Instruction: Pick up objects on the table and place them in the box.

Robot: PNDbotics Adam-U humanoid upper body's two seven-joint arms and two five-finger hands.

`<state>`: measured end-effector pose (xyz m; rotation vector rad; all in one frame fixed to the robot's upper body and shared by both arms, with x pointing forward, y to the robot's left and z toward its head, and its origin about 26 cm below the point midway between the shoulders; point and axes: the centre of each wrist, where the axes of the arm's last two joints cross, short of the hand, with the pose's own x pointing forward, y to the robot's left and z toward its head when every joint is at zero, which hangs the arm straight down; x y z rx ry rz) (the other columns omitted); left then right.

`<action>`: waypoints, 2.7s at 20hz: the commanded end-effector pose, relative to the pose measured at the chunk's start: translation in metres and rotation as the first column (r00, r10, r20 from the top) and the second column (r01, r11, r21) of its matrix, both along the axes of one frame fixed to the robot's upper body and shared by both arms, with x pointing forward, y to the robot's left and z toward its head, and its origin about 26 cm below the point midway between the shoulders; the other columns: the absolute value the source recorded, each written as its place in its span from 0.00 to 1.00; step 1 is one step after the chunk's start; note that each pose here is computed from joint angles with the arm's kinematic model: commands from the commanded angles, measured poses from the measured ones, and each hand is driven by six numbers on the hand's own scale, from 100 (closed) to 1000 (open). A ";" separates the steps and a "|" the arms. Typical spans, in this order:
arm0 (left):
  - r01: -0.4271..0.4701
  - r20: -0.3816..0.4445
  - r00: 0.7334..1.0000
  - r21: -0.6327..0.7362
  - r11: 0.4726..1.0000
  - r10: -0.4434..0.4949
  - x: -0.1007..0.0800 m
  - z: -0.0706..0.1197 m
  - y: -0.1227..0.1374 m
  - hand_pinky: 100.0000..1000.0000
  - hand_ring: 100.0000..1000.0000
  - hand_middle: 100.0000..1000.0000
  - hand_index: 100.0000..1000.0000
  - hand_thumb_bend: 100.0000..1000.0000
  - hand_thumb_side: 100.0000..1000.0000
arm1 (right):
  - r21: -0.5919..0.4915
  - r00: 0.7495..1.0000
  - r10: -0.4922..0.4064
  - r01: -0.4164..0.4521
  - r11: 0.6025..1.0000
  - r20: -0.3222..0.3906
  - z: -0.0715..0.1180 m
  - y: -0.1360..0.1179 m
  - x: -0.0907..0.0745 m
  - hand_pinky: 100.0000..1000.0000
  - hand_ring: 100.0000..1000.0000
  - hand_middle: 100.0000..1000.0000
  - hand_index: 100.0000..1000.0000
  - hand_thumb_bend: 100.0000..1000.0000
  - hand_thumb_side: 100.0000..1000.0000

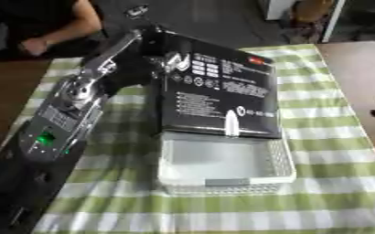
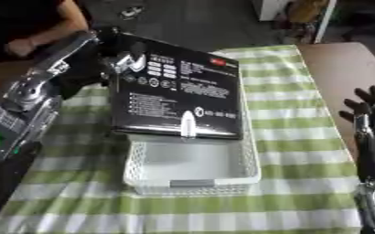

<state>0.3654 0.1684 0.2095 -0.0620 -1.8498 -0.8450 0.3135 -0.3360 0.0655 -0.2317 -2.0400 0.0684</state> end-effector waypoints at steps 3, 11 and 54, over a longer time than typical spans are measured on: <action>0.070 0.190 0.975 0.216 0.974 -0.112 -0.005 0.010 -0.017 0.22 0.33 0.50 0.52 0.00 0.25 | -0.007 1.000 0.010 -0.010 1.000 0.015 0.006 -0.001 0.001 0.76 0.83 0.88 1.00 0.00 0.55; -0.099 0.536 0.741 0.683 0.724 -0.404 -0.020 0.022 -0.020 0.88 0.90 0.93 0.90 0.87 0.70 | -0.006 1.000 0.011 -0.011 1.000 0.015 0.006 0.000 0.001 0.76 0.83 0.88 1.00 0.00 0.56; -0.294 0.861 0.492 0.024 0.955 0.129 -0.017 0.109 0.092 0.76 0.83 0.87 0.88 0.43 0.72 | -0.003 1.000 0.004 -0.004 1.000 0.011 0.004 -0.002 0.000 0.76 0.82 0.87 1.00 0.00 0.55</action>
